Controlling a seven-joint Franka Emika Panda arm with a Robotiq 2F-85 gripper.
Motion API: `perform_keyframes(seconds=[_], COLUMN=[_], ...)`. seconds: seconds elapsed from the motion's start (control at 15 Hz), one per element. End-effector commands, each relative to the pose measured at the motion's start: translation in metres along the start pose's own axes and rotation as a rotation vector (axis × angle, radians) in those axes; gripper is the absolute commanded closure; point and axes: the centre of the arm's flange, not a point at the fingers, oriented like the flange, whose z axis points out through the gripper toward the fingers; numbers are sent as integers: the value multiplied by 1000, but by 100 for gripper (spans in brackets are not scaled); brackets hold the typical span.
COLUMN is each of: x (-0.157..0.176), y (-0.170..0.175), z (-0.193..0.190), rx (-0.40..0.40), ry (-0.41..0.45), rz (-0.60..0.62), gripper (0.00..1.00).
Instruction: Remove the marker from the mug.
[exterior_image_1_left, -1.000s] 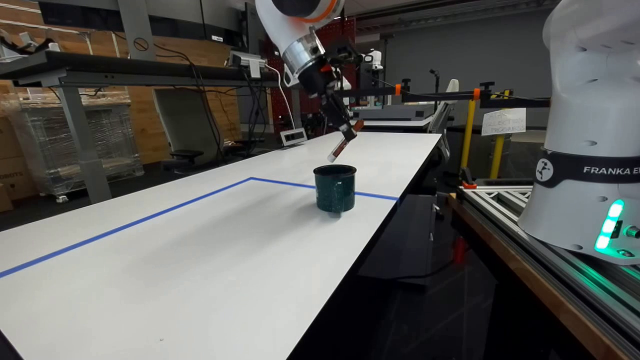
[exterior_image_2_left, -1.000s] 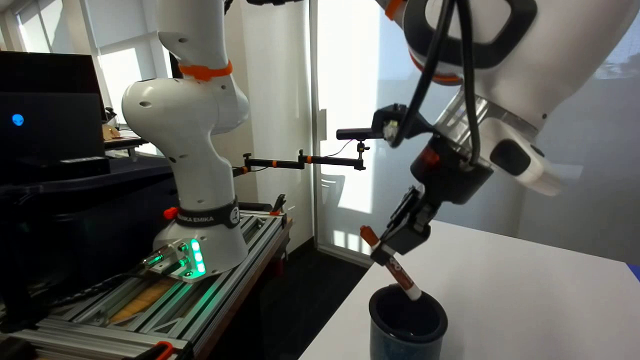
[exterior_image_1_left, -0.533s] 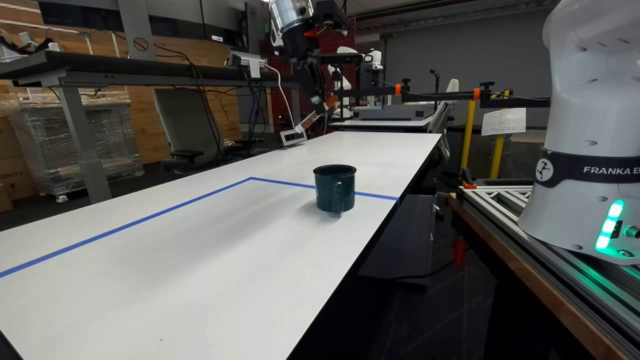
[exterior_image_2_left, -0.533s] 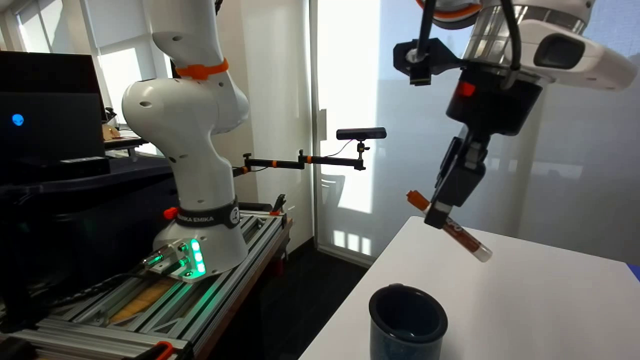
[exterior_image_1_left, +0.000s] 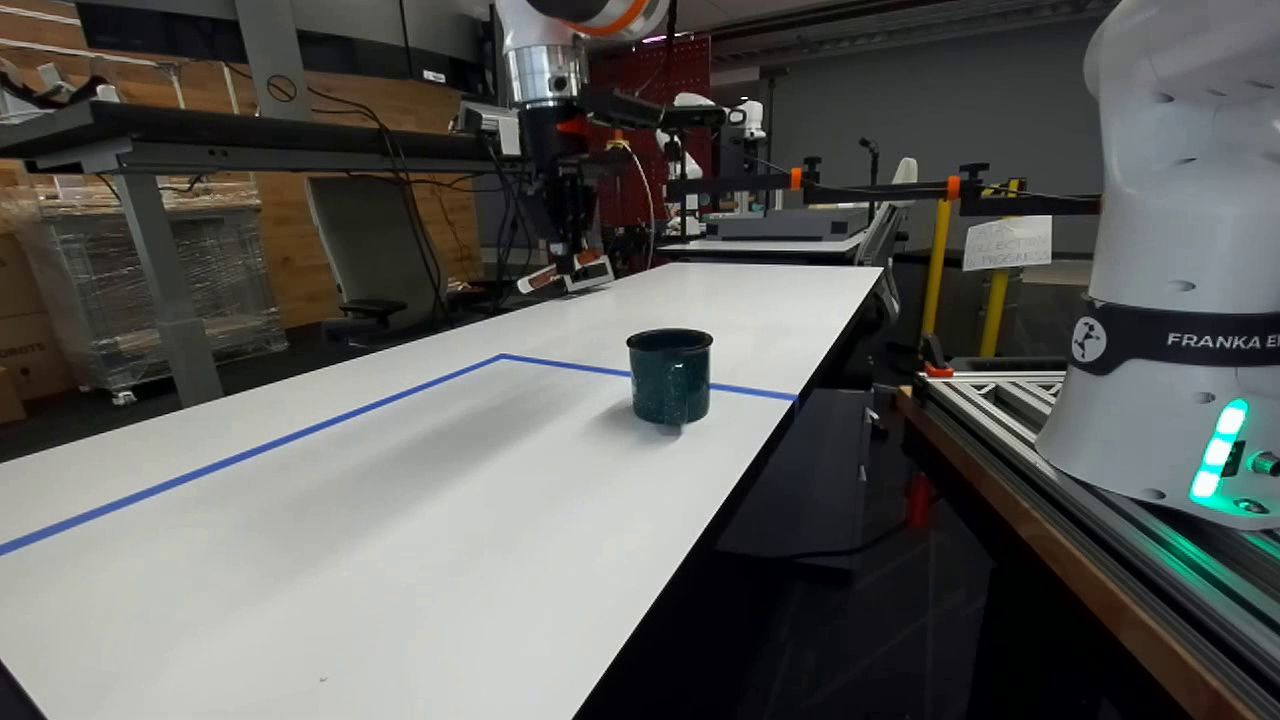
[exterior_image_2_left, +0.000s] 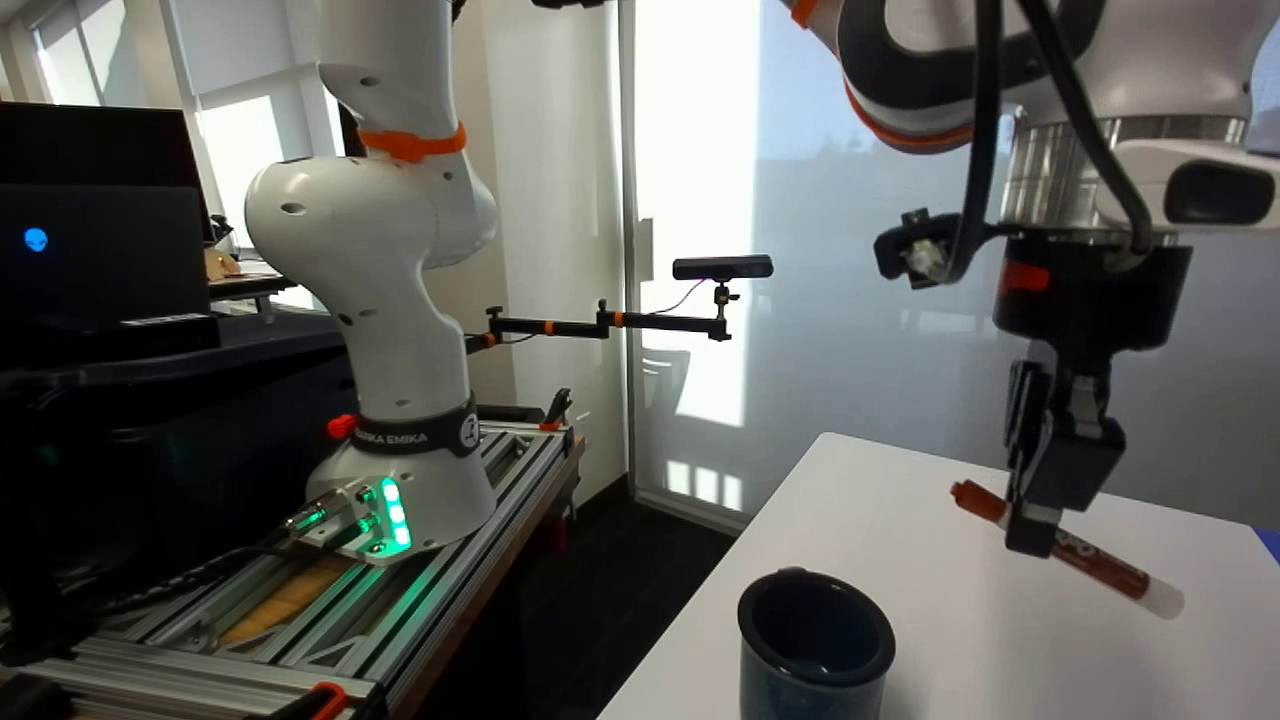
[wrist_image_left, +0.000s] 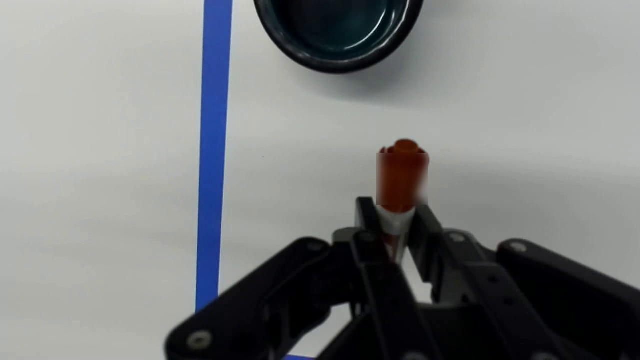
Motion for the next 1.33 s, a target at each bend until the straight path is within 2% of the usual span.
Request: perform_keyframes(seconds=[0.0,0.47,1.07,1.13,1.2,1.27], x=[17,16,28,29,30,29], y=[-4,-2,2,2,0,0], z=[38,101,133,133,133,131], rx=[12,67,25,24,26,30], ry=[16,-92,-92,-92,-91,-92], rz=[29,42,41,40,38,38], gripper=[95,95,95,86,55,54])
